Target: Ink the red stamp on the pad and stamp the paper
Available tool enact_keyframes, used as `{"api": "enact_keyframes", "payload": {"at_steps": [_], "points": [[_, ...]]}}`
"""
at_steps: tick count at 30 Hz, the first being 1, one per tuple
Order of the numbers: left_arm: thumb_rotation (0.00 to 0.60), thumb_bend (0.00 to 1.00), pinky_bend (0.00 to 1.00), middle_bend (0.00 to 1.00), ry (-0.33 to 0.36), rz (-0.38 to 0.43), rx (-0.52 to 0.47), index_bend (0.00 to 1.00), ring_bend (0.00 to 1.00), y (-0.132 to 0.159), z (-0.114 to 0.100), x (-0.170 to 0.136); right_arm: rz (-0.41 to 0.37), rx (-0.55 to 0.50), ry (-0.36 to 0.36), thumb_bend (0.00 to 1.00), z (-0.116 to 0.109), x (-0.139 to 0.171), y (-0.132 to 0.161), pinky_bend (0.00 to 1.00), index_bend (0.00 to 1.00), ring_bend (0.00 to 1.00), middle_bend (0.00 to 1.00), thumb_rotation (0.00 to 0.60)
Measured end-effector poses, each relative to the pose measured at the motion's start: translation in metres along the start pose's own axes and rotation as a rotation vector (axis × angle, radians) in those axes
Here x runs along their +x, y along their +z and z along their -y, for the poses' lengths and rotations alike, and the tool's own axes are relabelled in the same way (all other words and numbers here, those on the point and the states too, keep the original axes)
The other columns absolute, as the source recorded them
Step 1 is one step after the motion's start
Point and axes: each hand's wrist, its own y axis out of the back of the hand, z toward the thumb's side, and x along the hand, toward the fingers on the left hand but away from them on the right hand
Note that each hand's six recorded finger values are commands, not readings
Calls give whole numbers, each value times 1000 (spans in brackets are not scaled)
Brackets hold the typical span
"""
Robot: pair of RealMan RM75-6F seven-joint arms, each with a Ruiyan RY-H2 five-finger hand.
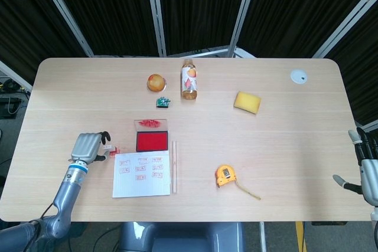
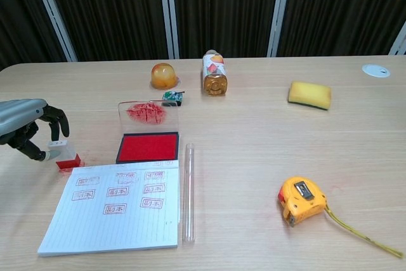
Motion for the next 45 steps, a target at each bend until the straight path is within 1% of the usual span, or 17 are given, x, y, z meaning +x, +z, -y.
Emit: {"api": "enact_keyframes", "payload": {"at_steps": [5, 11, 21, 27, 38, 41, 45], "points": [[600, 257, 861, 479, 2, -4, 15, 436, 841, -1, -3, 0, 4, 1, 1, 0, 1, -1, -1, 0, 0, 0, 0, 600], [600, 263, 861, 490, -10, -17, 28, 450, 841, -2, -2, 1, 3, 5, 3, 0, 1, -1, -1, 0, 0, 0, 0, 600], [600, 274, 861, 499, -15, -2, 29, 470, 841, 3, -1, 4, 10, 7, 5, 0, 2, -2, -2, 0, 0, 0, 0, 600], [600, 284, 861, 520, -17, 0, 29, 525, 841, 5, 0, 4, 13, 9, 6, 0, 3, -3, -2, 0, 0, 0, 0, 600], [600, 355, 861, 540, -19, -5, 18, 548, 841, 3, -2, 5, 17, 8, 9, 0, 4, -3, -4, 0, 0, 0, 0, 600], [600, 389, 861, 541, -21, 2, 3, 549, 841, 4, -4, 5, 17, 8, 8, 0, 4, -3, -4, 0, 0, 0, 0, 600], [600, 397, 861, 542, -23, 25, -31, 549, 841, 6, -10, 3, 18, 7, 9, 0, 4, -3, -3, 0, 0, 0, 0, 600]]}}
